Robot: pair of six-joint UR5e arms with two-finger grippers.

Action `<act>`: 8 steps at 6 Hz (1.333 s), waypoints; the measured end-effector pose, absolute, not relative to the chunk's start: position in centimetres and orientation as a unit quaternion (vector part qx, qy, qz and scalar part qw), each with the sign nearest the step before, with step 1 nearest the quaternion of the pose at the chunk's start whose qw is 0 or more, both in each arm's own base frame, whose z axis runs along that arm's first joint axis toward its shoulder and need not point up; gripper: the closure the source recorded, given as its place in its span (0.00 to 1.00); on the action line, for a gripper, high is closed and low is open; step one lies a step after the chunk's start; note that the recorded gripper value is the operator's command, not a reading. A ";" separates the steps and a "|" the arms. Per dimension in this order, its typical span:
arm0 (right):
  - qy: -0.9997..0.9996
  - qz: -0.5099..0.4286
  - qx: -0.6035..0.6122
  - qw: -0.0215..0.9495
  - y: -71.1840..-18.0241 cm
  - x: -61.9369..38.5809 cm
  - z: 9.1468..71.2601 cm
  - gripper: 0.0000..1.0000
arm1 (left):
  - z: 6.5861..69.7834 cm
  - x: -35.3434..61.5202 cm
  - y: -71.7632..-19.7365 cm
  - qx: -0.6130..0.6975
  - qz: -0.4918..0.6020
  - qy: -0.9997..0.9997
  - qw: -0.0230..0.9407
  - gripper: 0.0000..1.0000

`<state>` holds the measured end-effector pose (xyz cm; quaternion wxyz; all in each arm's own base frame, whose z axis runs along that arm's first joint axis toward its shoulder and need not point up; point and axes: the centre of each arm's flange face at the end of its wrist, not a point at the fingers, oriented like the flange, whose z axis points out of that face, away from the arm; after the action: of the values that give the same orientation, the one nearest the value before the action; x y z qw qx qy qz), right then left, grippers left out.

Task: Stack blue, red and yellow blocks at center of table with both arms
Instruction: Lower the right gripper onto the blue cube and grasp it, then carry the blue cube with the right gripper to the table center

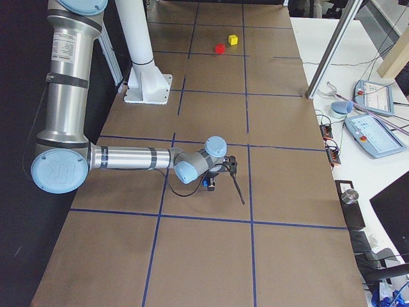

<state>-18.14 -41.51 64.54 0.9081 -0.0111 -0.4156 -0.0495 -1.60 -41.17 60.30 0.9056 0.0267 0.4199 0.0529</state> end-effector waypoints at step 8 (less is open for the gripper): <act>-0.415 0.007 -0.066 0.907 -54.6 -40.9 29.6 1.00 | 58.8 -1.5 -41.5 0.101 0.088 0.421 0.897 0.00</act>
<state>-40.91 -54.58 29.60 0.9074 -0.0655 -0.4152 0.0071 -1.54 -41.50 58.77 0.8969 0.1014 0.4214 0.0882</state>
